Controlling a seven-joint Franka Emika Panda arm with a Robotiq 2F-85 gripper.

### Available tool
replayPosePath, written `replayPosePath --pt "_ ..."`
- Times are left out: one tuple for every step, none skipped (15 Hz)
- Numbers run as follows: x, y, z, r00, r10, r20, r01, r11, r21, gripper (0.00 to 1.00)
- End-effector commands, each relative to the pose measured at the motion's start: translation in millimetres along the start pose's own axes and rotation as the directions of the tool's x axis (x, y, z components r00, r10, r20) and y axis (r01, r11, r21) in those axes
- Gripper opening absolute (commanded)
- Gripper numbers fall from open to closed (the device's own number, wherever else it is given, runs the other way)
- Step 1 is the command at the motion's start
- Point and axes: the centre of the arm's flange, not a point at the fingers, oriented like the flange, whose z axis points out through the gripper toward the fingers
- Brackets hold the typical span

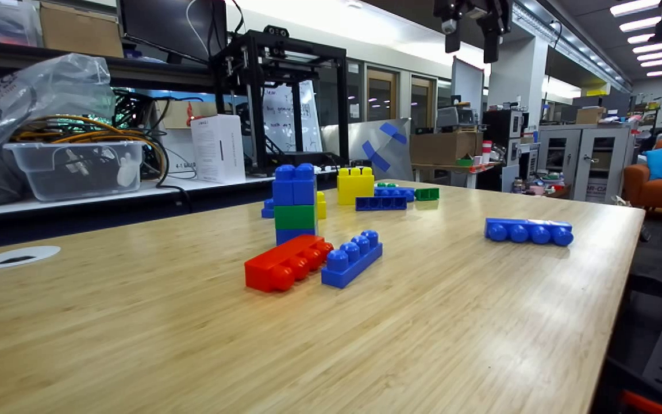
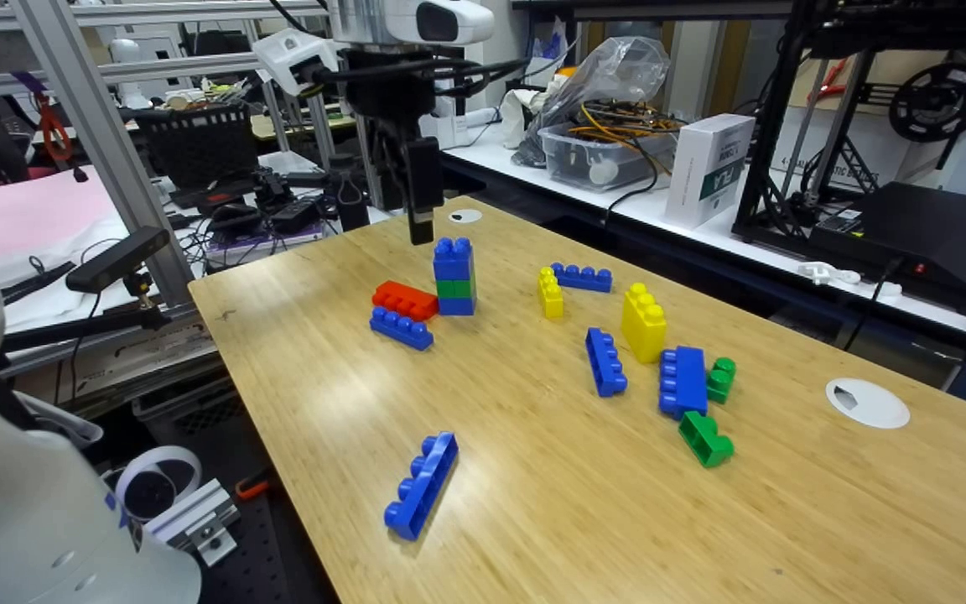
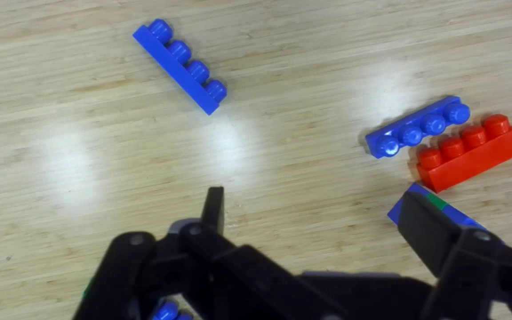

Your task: Move the stack of blocks to the right then place a green block on the top

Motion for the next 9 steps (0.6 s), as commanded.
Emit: replayPosePath --pt "25 -22 6 0.999 0.051 -0.005 -0.051 0.999 0.019 1.00" --pt "24 -33 4 0.997 0.073 -0.030 -0.072 0.997 0.026 1.00" --pt "28 -42 5 0.995 0.087 -0.055 -0.085 0.996 0.032 1.00" --pt "32 -53 5 0.992 0.097 -0.082 -0.094 0.995 0.039 1.00" --pt "35 -63 4 0.989 0.098 -0.107 -0.094 0.995 0.044 1.00" --pt "41 -75 3 0.987 0.103 -0.120 -0.097 0.994 0.055 1.00" --pt "47 -84 5 0.985 0.107 -0.134 -0.100 0.993 0.062 1.00" --pt "58 -95 8 0.984 0.110 -0.137 -0.101 0.992 0.069 1.00" --pt "67 -103 13 0.984 0.111 -0.137 -0.102 0.992 0.072 1.00"
